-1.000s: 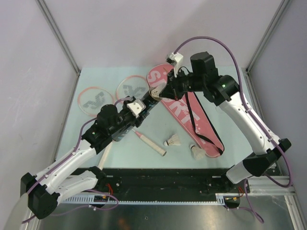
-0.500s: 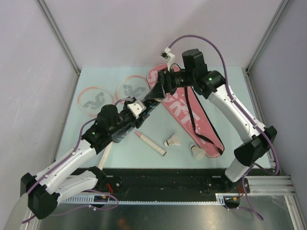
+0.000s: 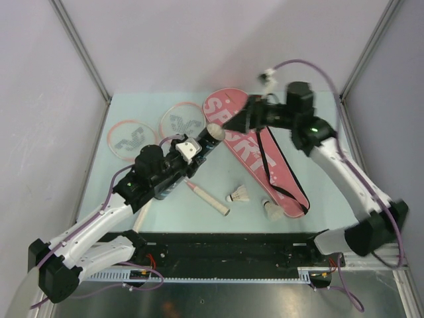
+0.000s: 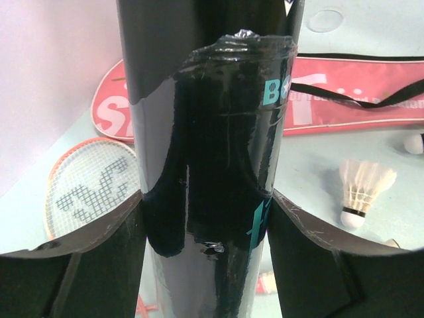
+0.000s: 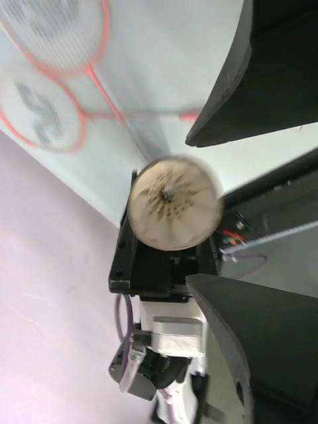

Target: Pack up the badminton gear

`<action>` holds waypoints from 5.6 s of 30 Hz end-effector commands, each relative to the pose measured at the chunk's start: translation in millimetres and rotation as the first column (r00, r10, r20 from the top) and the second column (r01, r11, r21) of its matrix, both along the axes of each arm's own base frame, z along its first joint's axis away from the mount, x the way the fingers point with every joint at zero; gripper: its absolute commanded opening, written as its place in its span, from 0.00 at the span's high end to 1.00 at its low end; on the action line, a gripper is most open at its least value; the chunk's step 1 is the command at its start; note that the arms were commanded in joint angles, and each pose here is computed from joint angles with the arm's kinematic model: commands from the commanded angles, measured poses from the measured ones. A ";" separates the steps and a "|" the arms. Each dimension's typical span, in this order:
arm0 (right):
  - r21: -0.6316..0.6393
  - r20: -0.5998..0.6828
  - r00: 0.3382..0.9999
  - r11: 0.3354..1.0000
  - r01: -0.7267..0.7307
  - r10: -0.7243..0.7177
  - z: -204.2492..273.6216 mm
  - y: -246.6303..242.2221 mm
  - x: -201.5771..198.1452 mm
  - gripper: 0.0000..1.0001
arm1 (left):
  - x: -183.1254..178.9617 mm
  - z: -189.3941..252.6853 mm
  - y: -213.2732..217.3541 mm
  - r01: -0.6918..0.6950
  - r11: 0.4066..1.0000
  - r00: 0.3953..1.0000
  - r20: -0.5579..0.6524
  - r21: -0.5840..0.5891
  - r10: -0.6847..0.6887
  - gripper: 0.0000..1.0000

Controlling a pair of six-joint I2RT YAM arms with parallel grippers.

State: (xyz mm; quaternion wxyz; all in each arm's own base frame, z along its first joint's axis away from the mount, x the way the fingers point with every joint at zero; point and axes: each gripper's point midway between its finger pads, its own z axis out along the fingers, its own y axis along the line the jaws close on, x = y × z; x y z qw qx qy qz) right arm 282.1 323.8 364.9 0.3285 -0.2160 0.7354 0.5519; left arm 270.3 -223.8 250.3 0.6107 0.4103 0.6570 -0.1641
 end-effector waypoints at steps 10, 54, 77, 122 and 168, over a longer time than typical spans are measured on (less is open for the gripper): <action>-0.179 0.088 0.914 0.897 0.405 -0.395 -109.1 -115.6 4.3 0.21 | 7.0 64.8 6.3 -0.045 0.992 0.983 0.169 -0.122 0.066 0.99; 0.053 0.329 0.872 0.929 0.366 -0.363 11.7 -83.6 -6.7 1.00 | -11.8 68.5 -11.9 0.092 0.983 0.985 0.160 -0.161 -0.066 1.00; -0.096 0.428 0.891 0.973 0.212 -0.152 45.3 -2.0 -33.8 1.00 | -33.4 66.5 -31.2 0.225 0.962 0.967 0.152 -0.153 -0.203 1.00; -0.240 0.213 0.974 0.963 0.126 -0.074 19.8 0.1 -1.7 1.00 | -10.2 73.8 -25.5 0.098 0.973 0.989 0.125 -0.208 -0.072 1.00; -0.060 0.413 0.720 0.773 0.632 -0.557 66.1 -126.7 -20.9 0.29 | 0.2 68.5 -16.7 0.017 0.977 0.994 0.107 -0.214 0.007 1.00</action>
